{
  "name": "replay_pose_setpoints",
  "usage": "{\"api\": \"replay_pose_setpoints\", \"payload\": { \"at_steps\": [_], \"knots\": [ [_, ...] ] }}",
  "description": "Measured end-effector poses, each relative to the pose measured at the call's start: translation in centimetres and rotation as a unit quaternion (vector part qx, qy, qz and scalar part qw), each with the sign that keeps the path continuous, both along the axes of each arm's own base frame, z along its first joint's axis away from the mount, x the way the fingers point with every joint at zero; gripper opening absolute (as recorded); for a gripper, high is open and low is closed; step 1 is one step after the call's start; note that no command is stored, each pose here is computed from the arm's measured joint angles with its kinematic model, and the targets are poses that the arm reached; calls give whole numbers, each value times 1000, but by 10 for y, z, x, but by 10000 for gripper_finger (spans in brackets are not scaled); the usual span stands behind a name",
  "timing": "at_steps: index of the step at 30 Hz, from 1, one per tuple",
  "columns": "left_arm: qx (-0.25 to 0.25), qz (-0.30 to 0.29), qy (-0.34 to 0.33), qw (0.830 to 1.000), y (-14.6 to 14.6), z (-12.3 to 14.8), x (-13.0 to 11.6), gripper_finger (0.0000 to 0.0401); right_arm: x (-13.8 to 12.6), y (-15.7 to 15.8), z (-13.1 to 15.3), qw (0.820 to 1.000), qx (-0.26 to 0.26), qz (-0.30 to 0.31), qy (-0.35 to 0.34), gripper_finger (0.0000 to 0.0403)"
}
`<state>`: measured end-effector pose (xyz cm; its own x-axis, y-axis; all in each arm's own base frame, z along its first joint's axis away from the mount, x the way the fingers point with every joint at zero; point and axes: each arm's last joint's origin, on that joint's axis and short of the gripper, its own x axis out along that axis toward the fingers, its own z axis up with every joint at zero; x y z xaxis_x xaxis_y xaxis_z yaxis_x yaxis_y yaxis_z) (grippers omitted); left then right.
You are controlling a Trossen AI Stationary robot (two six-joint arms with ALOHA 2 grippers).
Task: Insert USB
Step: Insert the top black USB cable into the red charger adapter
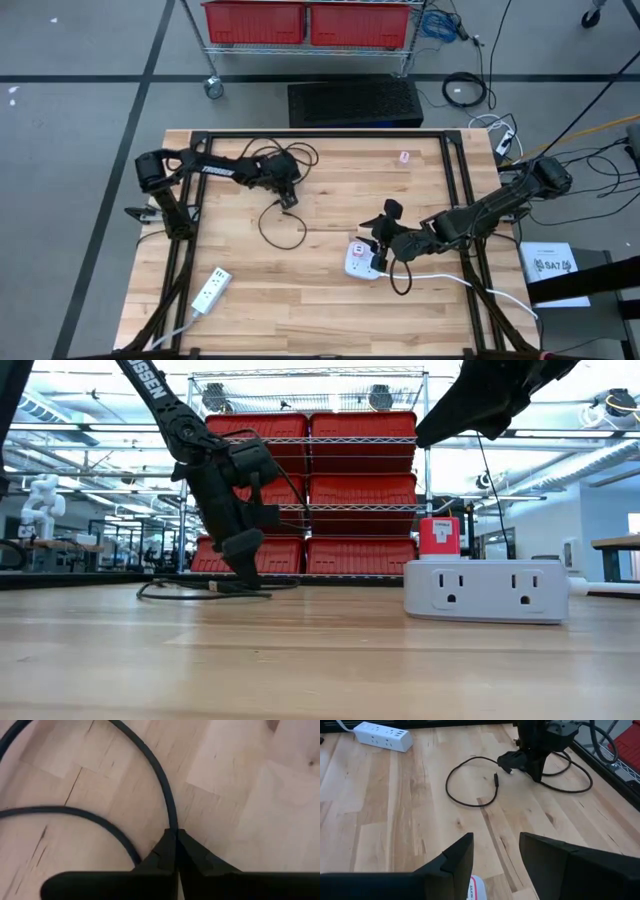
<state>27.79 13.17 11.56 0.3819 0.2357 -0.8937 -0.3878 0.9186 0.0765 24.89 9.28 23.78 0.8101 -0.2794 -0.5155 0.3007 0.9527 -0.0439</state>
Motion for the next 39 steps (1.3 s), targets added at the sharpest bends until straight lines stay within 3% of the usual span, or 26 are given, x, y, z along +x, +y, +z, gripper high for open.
{"api": "replay_pose_setpoints", "payload": {
  "at_steps": [8, 17, 23, 27, 30, 39],
  "knots": [
    [13, -7, -38, 999, -8, 28, -6, 2, 0, 0, 0, 1000, 0, 0, 0, 153],
    [40, -23, -142, 989, -15, 78, -9, 1, 0, 0, 0, 1000, 7, -2, -4, 153],
    [34, -37, -197, 979, -23, 100, -12, 0, 5, 2, 4, 998, 45, -16, -44, 153],
    [55, -13, -91, 994, -20, 85, -23, 2, 6, 2, 5, 998, 44, -14, -47, 153],
    [35, -12, -20, 999, -18, 66, -27, 18, 6, 2, 5, 998, 40, -13, -49, 153],
    [1, -20, -7, 1000, -10, 25, -8, 104, 8, 0, 7, 998, 30, -8, -53, 153]
  ]
}}
